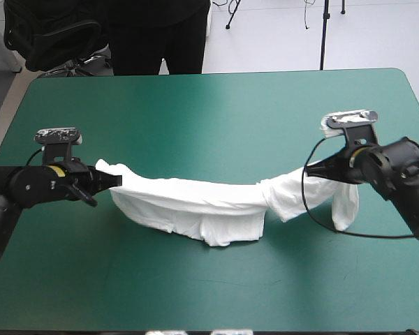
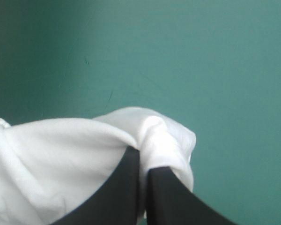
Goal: Fold the cloth
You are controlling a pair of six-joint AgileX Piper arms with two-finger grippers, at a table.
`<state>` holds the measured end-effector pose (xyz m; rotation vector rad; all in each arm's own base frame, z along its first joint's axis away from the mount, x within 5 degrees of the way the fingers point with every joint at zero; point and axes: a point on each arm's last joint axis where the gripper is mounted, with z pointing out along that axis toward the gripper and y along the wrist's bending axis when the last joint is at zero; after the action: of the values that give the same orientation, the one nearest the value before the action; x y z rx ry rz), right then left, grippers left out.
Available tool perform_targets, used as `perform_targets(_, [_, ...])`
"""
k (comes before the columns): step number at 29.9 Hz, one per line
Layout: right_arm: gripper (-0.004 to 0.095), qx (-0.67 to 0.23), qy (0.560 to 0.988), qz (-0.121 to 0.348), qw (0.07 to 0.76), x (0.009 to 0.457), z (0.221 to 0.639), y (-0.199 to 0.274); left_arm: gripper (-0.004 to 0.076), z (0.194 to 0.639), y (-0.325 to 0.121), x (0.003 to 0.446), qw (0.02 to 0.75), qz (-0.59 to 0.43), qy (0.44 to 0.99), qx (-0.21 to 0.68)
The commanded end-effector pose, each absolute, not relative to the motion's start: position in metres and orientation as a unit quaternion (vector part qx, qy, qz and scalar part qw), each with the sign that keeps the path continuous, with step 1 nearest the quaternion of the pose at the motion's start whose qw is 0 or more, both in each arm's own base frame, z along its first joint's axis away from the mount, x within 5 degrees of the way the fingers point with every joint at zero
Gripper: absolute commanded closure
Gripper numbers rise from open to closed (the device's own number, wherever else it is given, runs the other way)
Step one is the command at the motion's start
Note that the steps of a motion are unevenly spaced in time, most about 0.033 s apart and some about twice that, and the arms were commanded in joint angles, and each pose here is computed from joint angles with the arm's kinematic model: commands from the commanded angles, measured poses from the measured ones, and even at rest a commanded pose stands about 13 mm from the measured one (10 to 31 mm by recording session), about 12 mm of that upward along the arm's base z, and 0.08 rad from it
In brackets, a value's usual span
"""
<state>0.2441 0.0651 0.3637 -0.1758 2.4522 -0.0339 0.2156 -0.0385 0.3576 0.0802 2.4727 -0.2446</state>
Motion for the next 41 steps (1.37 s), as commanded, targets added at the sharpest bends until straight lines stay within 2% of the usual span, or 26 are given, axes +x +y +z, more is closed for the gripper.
perform_targets(1, [0.0925,-0.08,0.923,-0.023,0.375,0.276,0.367,0.074,0.0733,0.346,-0.039,0.251,0.345,-0.073,0.935,0.029])
perform_targets(7, [0.0925,-0.097,0.927,-0.052,0.359,0.321,0.348,0.086,0.0733,0.312,-0.043,0.294,0.346,-0.064,0.936,0.025])
perform_targets(13, [0.0923,-0.098,0.935,-0.059,0.336,0.344,0.338,0.093,0.0732,0.298,-0.045,0.312,0.359,-0.065,0.931,0.021])
perform_targets(16, [0.0869,-0.111,0.938,-0.062,0.323,0.35,0.334,0.094,0.0706,0.292,-0.045,0.315,0.352,-0.061,0.934,0.029])
perform_targets(18, [0.0767,-0.111,0.938,-0.059,0.322,0.351,0.334,0.092,0.064,0.292,-0.045,0.318,0.349,-0.056,0.935,0.04])
perform_targets(20, [0.0639,-0.106,0.939,-0.061,0.322,0.352,0.336,0.089,0.0541,0.297,-0.046,0.32,0.348,-0.046,0.934,0.064])
perform_targets(24, [0.0348,-0.091,0.938,-0.064,0.327,0.351,0.353,0.082,0.0293,0.321,-0.043,0.322,0.344,-0.018,0.934,0.094])
perform_targets(26, [0.0274,-0.086,0.932,-0.06,0.347,0.344,0.372,0.08,0.0214,0.341,-0.039,0.322,0.337,0.009,0.936,0.1])
perform_targets(33, [0.0262,-0.071,0.91,-0.055,0.405,0.299,0.436,0.065,0.0206,0.391,-0.034,0.297,0.283,0.014,0.955,0.084])
perform_targets(41, [0.0262,-0.054,0.888,-0.045,0.454,0.237,0.481,0.046,0.0206,0.404,-0.048,0.254,0.247,-0.046,0.966,0.058])
